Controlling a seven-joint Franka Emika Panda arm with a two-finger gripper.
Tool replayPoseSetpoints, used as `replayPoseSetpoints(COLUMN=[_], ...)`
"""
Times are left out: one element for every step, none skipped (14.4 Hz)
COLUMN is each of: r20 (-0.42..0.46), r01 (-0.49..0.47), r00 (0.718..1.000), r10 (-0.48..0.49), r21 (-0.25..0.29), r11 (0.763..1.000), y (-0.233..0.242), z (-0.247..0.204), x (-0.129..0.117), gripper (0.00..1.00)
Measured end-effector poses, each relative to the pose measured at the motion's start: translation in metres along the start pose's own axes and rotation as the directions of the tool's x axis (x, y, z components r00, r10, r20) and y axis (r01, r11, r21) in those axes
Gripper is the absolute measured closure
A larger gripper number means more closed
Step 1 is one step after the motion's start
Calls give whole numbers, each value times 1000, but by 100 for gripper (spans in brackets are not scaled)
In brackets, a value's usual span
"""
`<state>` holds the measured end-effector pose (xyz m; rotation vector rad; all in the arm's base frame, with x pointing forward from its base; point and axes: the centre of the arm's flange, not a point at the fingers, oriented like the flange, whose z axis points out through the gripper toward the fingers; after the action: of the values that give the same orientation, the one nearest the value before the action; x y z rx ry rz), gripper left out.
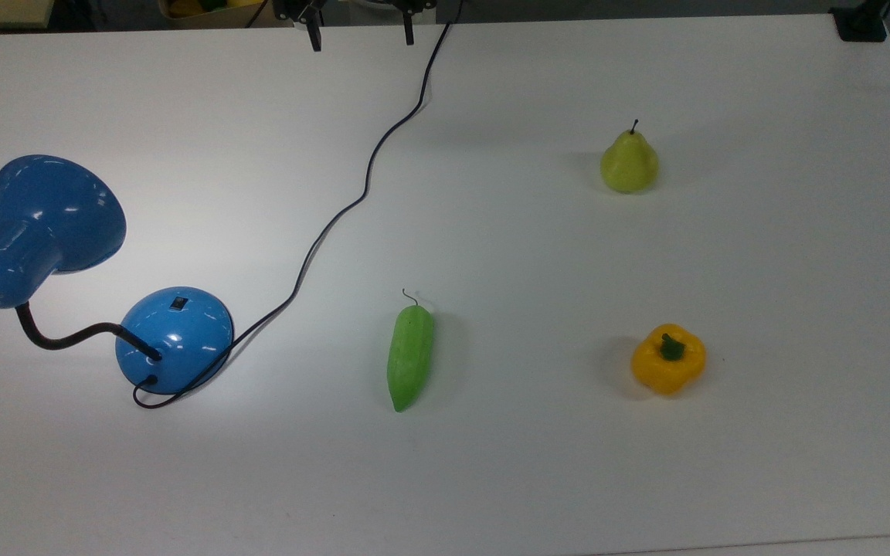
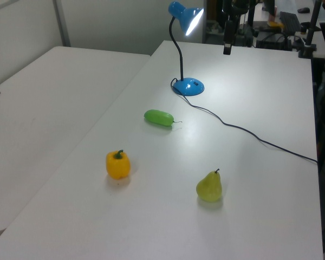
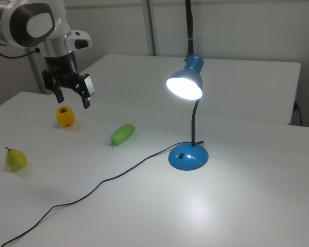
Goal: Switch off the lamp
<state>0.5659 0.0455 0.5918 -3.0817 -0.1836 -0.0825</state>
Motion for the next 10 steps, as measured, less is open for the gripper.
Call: replayPoseSetpoints(r20=[0, 0, 0, 0, 0, 0, -1, -1, -1, -1], r01=[0, 0, -1, -1, -1, -1, -1, -1, -1, -1], r00=[1000, 1000, 1000, 1000, 1000, 1000, 1000, 1000, 1000, 1000], r10=[0, 0, 1, 1, 1, 1, 1, 1, 1, 1], r21=[0, 0, 0, 0, 0, 0, 0, 0, 0, 0], r11=[1000, 1000, 1000, 1000, 1000, 1000, 1000, 1000, 1000, 1000], y=[0, 0, 0, 0, 1, 1, 1, 1, 1, 1], z=[0, 0, 0, 0, 0, 0, 0, 0, 0, 0], x=[0, 0, 0, 0, 0, 0, 0, 0, 0, 0], gripper=[0, 0, 0, 0, 1, 3, 4, 14, 22, 34])
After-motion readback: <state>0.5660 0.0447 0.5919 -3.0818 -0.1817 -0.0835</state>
